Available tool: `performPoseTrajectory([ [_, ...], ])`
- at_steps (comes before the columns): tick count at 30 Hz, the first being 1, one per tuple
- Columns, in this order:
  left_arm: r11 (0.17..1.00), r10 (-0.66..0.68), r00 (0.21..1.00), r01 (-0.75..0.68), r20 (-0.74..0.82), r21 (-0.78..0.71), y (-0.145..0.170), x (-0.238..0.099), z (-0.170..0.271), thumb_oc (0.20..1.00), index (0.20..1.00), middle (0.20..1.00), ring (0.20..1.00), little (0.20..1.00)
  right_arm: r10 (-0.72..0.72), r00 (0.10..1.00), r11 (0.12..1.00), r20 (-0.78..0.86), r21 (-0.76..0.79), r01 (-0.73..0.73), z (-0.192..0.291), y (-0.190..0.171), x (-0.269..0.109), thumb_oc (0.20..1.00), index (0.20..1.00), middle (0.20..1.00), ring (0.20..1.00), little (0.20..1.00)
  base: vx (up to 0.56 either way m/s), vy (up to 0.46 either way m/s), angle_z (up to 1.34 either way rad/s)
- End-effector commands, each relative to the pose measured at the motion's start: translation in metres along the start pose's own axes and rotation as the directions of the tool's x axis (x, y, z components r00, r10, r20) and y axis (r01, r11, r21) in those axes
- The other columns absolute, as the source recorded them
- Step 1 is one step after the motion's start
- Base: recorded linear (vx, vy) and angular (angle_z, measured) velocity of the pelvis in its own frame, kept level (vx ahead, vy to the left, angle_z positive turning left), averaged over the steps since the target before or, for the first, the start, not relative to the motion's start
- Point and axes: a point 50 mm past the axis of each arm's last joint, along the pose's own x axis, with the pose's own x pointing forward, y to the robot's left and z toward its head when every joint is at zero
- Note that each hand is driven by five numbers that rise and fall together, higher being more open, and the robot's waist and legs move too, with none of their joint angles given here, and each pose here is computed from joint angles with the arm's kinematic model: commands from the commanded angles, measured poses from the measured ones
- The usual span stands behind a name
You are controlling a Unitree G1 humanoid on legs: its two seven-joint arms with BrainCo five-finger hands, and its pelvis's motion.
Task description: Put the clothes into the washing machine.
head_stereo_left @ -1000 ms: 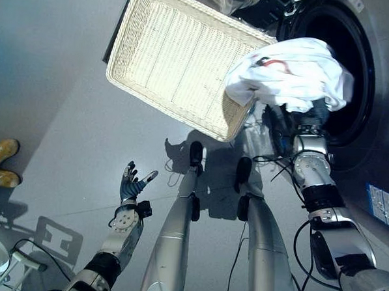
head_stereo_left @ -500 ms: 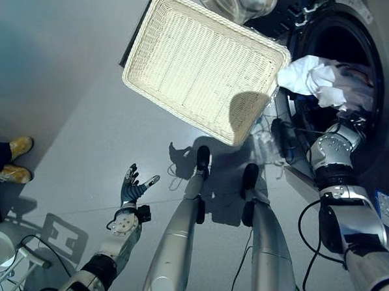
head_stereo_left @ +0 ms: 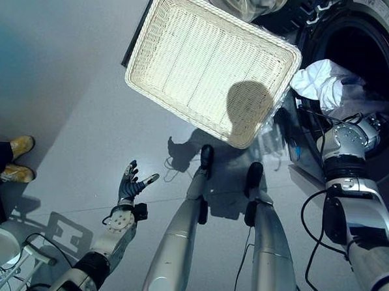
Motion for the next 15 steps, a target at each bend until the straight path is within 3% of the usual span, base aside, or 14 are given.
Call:
performPoseTrajectory([
  [1, 0.999, 0.018, 0.999, -0.02, -0.031, -0.049, -0.004, -0.003, -0.007, 1.0, 1.0, 1.0, 1.0, 1.0, 0.092, 0.989, 0.996, 0.114, -0.031, -0.089, 0.055, 0.033, 0.022, 1.0, 1.0, 1.0, 1.0, 1.0, 0.0, 0.0, 0.0],
  [3, 0.999, 0.021, 0.999, -0.022, -0.036, -0.044, -0.004, -0.002, -0.006, 1.0, 1.0, 1.0, 1.0, 1.0, 0.101, 0.992, 0.971, -0.072, -0.211, -0.114, 0.039, 0.023, 0.031, 1.0, 1.0, 1.0, 1.0, 1.0, 0.0, 0.0, 0.0],
  [8, 0.999, 0.03, 0.999, -0.032, -0.045, -0.03, 0.008, -0.002, -0.008, 1.0, 1.0, 1.0, 1.0, 1.0, 0.13, 0.945, 0.886, -0.3, -0.393, -0.247, 0.031, 0.02, 0.039, 1.0, 1.0, 1.0, 1.0, 1.0, 0.0, 0.0, 0.0],
  [12, 0.999, 0.029, 0.999, -0.03, -0.043, -0.021, 0.011, -0.001, -0.007, 1.0, 1.0, 1.0, 1.0, 1.0, 0.159, 0.927, 0.85, -0.341, -0.43, -0.304, 0.038, 0.024, 0.044, 1.0, 1.0, 1.0, 1.0, 1.0, 0.0, 0.0, 0.0],
  [15, 0.999, 0.022, 0.999, -0.023, -0.04, -0.023, 0.012, -0.001, -0.006, 1.0, 1.0, 1.0, 1.0, 1.0, 0.389, 0.89, 0.706, -0.238, -0.544, -0.454, 0.047, 0.051, 0.039, 1.0, 1.0, 1.0, 1.0, 1.0, 0.01, 0.02, -0.04],
])
